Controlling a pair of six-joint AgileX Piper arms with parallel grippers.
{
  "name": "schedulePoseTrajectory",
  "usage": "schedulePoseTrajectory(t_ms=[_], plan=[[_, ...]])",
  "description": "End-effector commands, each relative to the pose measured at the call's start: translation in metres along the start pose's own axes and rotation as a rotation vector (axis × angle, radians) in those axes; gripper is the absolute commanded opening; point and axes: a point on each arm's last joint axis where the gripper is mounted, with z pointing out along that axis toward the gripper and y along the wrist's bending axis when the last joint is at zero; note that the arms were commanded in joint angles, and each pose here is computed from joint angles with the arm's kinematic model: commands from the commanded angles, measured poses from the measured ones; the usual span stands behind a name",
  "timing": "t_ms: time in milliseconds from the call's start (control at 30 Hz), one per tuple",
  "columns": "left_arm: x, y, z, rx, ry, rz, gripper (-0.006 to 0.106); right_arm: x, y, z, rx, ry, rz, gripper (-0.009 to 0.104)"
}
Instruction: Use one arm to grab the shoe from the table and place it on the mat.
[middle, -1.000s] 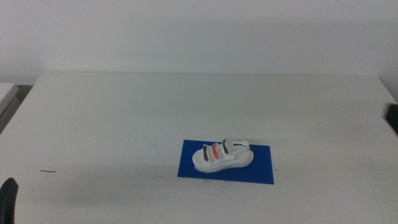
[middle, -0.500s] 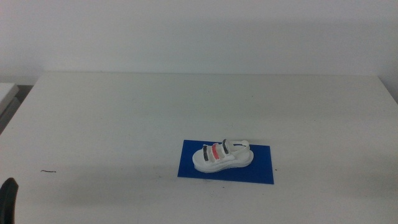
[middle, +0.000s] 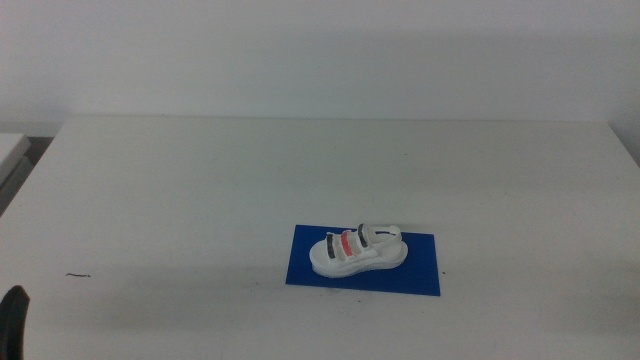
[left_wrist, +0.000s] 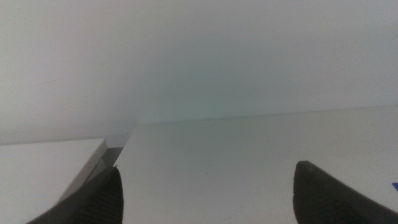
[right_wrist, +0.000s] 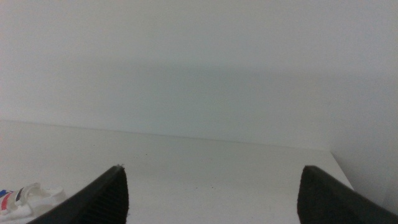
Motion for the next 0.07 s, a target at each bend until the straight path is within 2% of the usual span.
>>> schedulePoseTrajectory(t_ms=[0,33], plan=[[-0.0008,-0.0001,0.0004,0.002,-0.008,-0.005,0.094,0.0008,-0.0005,-0.0003,0.009,-0.003,-0.016,0.093],[-0.0008,-0.0001,0.0004,0.002,-0.008,-0.005,0.094,0.0008,-0.0005,-0.0003,0.009,-0.003,-0.016,0.093]])
